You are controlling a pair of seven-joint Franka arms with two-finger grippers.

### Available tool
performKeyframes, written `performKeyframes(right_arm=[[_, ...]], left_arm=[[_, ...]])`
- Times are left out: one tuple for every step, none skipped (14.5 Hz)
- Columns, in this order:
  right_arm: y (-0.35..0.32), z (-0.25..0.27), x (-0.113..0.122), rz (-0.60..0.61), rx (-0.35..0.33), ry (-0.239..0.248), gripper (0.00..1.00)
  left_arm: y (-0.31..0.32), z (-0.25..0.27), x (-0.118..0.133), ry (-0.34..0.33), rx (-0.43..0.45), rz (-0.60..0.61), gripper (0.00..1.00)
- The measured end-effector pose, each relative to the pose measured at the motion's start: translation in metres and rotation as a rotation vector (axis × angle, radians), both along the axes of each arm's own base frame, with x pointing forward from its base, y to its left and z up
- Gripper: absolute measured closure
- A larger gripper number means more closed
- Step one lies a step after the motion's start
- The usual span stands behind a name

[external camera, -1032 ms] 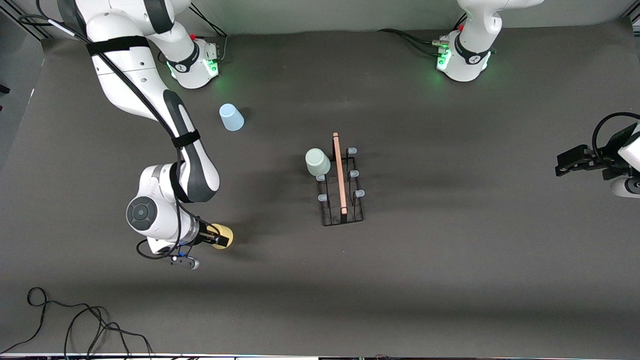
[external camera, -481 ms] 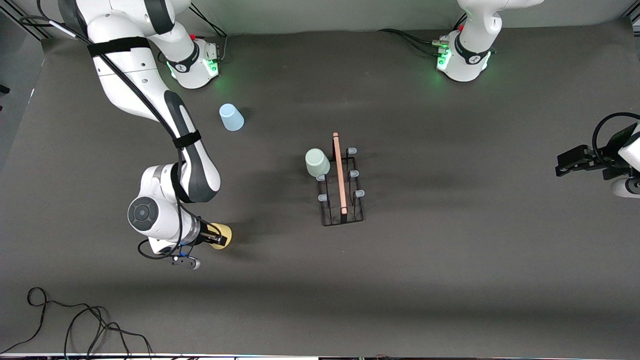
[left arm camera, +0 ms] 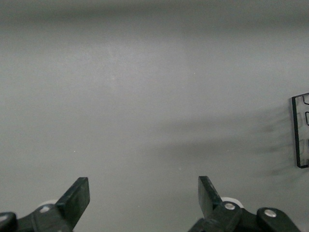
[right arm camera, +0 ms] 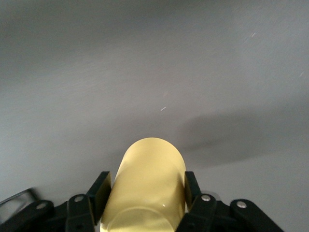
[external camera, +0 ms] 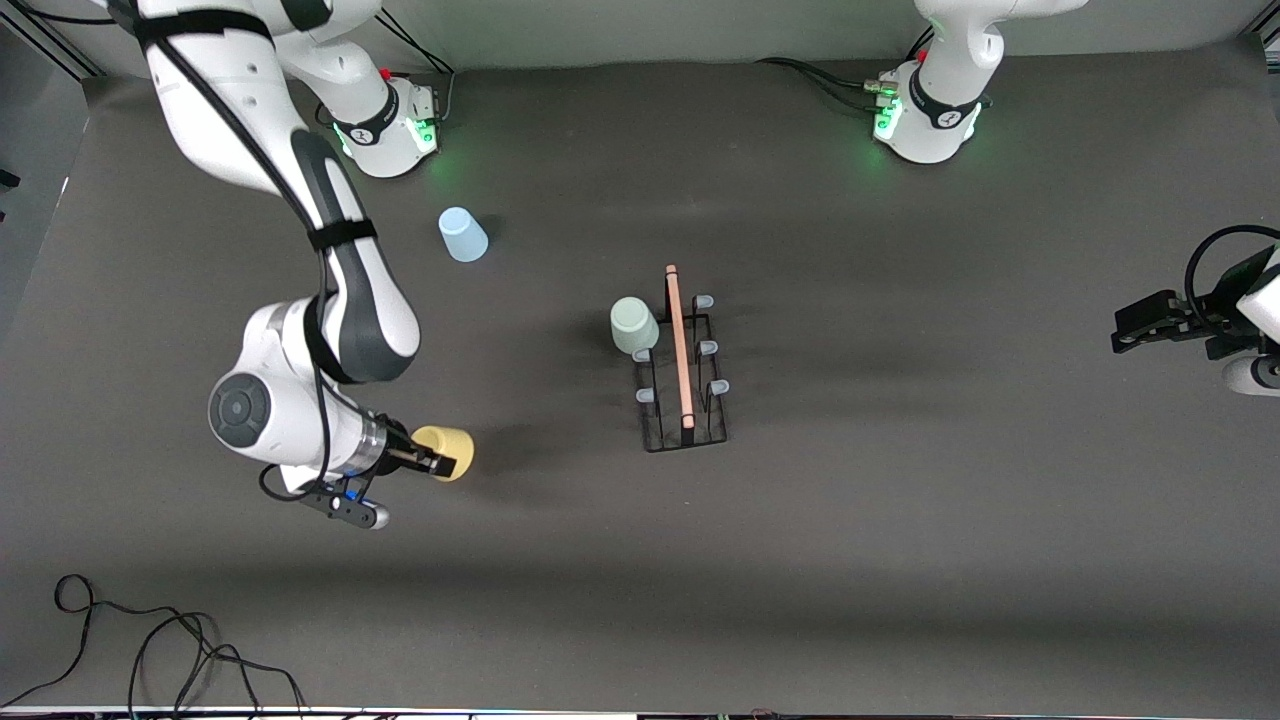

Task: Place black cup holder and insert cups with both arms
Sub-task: 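Grasp the yellow cup with the right gripper, then carry the yellow cup onto a rack peg with the right gripper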

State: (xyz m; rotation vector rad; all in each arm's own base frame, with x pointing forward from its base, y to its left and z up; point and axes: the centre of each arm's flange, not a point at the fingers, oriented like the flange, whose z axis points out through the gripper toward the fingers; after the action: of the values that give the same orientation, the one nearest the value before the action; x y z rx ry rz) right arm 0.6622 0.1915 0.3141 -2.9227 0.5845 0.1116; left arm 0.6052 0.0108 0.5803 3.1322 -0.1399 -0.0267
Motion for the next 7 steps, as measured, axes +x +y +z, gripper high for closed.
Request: performKeyframes(right_arm=[[0.020, 0.011, -0.005, -0.030, 0.006, -0.005, 0.33], [0.043, 0.020, -0.010, -0.053, 0.011, -0.009, 0.33], [0.068, 0.027, -0.017, -0.074, 0.016, -0.012, 0.33], [0.094, 0.033, -0.024, -0.095, 0.020, -0.012, 0.33], [0.117, 0.038, -0.032, -0.115, 0.024, -0.012, 0.33], [0.138, 0.043, -0.040, -0.135, 0.028, -0.011, 0.33], [0.156, 0.047, -0.048, -0.156, 0.031, -0.008, 0.33]], left_arm=[[0.000, 0.000, 0.000, 0.000, 0.000, 0.000, 0.00], [0.000, 0.000, 0.000, 0.000, 0.000, 0.000, 0.00], [0.000, 0.000, 0.000, 0.000, 0.000, 0.000, 0.00], [0.000, 0.000, 0.000, 0.000, 0.000, 0.000, 0.00], [0.000, 0.000, 0.000, 0.000, 0.000, 0.000, 0.00], [0.000, 0.000, 0.000, 0.000, 0.000, 0.000, 0.00], [0.000, 0.000, 0.000, 0.000, 0.000, 0.000, 0.00]])
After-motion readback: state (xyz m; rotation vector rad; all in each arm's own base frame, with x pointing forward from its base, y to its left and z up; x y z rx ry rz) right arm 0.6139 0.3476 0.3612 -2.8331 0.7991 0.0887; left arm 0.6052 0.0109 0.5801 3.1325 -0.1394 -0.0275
